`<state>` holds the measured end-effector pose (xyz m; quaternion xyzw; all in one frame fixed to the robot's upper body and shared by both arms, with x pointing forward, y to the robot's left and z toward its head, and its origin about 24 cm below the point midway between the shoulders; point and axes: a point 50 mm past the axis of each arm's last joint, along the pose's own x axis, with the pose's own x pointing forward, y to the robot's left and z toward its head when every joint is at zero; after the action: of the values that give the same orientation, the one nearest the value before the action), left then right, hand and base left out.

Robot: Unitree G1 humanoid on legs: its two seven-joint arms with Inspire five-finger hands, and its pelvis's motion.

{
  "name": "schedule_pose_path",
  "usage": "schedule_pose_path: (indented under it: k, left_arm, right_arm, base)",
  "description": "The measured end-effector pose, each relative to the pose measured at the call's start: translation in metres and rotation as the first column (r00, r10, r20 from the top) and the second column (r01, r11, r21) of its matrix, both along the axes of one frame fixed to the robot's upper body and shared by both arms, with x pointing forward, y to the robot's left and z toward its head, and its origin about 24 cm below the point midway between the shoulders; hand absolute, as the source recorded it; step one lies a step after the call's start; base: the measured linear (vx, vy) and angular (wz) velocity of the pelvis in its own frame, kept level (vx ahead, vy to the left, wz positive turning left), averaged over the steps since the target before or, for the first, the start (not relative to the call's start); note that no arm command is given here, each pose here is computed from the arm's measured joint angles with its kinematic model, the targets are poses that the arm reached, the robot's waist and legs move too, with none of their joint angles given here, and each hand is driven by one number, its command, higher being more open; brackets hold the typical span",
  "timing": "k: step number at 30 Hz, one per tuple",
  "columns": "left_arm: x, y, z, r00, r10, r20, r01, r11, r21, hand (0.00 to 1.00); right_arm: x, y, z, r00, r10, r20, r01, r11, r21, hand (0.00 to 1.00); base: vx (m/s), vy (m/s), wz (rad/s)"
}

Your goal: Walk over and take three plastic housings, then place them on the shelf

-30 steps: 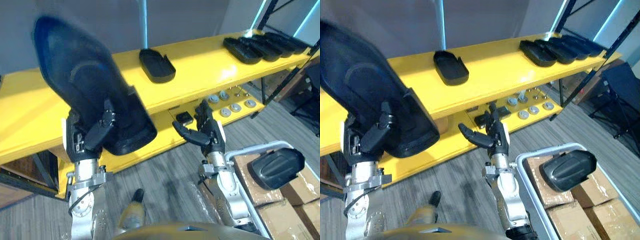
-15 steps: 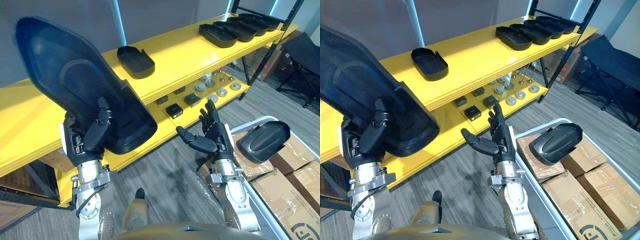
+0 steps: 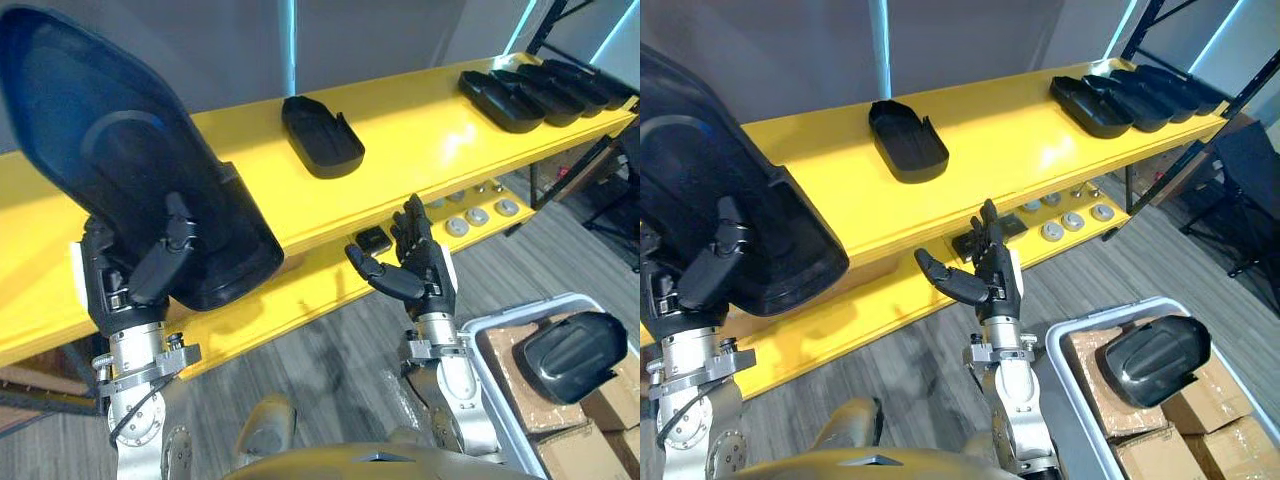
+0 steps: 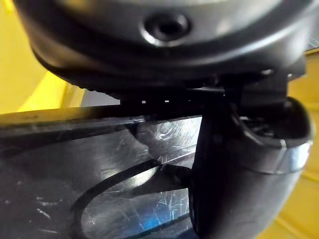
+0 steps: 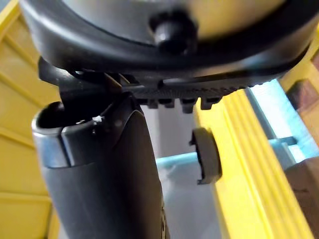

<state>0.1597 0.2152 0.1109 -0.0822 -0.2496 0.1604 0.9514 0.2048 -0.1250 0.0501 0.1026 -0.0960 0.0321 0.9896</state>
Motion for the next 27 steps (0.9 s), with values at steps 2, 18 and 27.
schedule_pose_path:
  k: [2, 18, 27]
  left_arm:
    - [0.002, -0.004, 0.001, 1.000, -0.009, 0.008, 0.010, 1.000, -0.017, 0.00]
    - [0.019, -0.037, 0.005, 0.989, -0.125, 0.074, 0.132, 0.986, -0.103, 0.00]
    - [0.024, -0.027, -0.032, 0.979, -0.140, -0.145, 0.139, 0.990, -0.021, 0.00]
  right_arm:
    - [-0.001, -0.003, 0.019, 0.996, 0.000, 0.087, 0.003, 1.000, -0.026, 1.00]
    - [-0.016, -0.030, 0.113, 0.826, 0.005, 0.564, 0.056, 0.994, -0.091, 1.00]
    - [0.003, -0.049, 0.073, 0.912, -0.101, 0.399, 0.119, 0.993, -0.021, 1.00]
  base:
    - [0.25, -0.090, 0.40]
    - [0.17, -0.172, 0.79]
    - [-0.06, 0.070, 0.57]
